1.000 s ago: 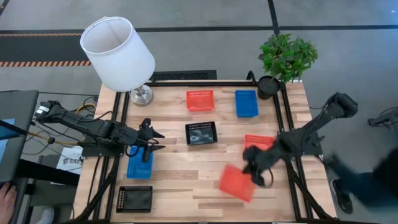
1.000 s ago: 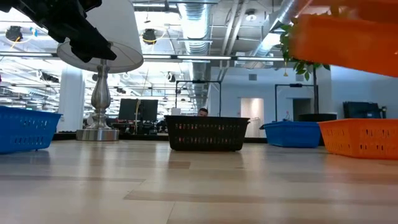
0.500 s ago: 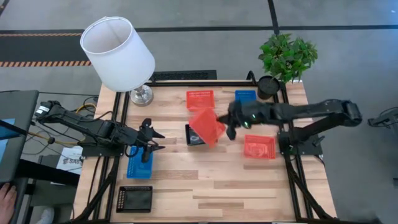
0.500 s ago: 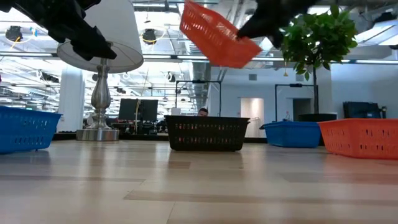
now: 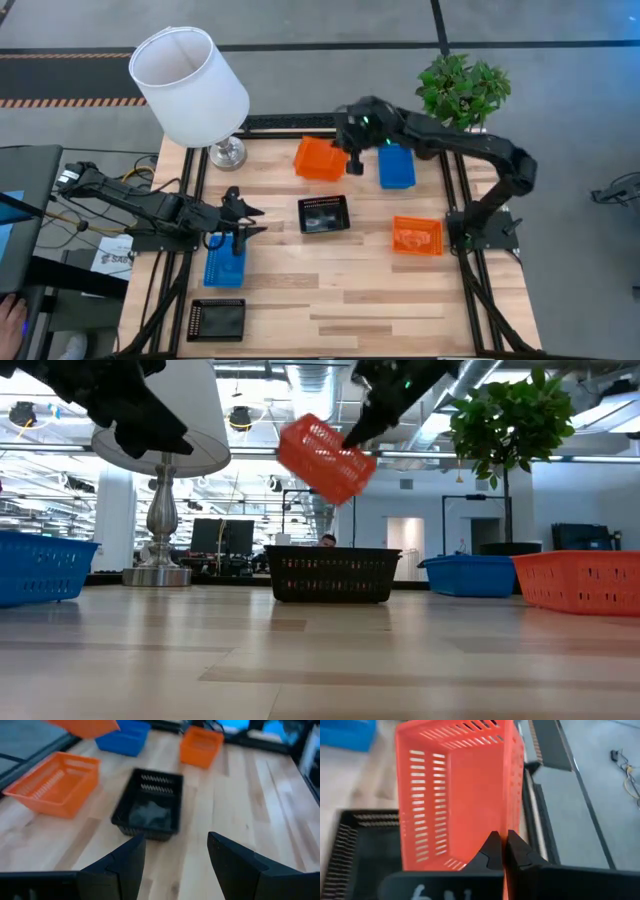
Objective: Stack baskets by color
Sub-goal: Stack the bottom orange bin on the top orange bin
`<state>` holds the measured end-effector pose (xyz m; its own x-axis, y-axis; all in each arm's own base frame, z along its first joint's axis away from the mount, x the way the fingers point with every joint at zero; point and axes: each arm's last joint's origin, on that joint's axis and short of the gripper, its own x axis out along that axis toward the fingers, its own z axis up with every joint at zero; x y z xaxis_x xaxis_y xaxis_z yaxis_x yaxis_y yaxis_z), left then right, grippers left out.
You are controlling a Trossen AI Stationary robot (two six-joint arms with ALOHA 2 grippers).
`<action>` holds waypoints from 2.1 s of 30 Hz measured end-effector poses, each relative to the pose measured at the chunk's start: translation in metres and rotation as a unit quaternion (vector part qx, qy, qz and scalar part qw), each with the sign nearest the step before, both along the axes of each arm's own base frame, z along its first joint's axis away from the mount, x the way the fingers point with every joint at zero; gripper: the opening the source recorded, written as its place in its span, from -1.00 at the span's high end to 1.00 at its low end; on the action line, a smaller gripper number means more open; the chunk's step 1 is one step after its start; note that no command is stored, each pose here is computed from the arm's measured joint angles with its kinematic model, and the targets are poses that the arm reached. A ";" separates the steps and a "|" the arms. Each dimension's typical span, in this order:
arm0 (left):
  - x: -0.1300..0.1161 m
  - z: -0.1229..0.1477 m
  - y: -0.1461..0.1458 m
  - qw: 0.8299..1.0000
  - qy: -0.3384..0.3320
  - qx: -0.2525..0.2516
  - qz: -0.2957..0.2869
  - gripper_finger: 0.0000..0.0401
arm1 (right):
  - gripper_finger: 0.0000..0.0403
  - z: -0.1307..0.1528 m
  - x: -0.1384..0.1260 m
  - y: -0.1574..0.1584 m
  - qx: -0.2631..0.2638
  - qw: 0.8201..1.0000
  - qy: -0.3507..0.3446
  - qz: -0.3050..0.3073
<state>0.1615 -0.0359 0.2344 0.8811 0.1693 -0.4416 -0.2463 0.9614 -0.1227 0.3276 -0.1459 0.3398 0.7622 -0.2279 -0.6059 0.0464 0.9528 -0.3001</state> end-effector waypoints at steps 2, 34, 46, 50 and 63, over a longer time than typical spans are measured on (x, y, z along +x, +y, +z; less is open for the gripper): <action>0.001 0.002 0.000 1.000 -0.016 -0.012 0.018 0.00 | 0.99 -0.004 0.004 -0.016 -0.001 1.000 0.023 -0.001; 0.002 0.006 0.005 0.988 -0.066 -0.060 0.127 0.00 | 0.99 -0.053 0.038 -0.075 0.021 0.986 0.145 0.081; 0.002 0.006 0.005 0.988 -0.065 -0.058 0.126 0.00 | 0.99 -0.068 0.041 -0.094 0.022 0.989 0.139 0.051; 0.002 0.006 0.004 0.989 -0.064 -0.060 0.122 0.00 | 0.99 -0.070 0.041 -0.094 0.030 0.988 0.144 0.050; 0.002 0.005 0.004 0.989 -0.063 -0.060 0.119 0.00 | 0.87 -0.072 0.041 -0.088 0.038 0.985 0.157 0.061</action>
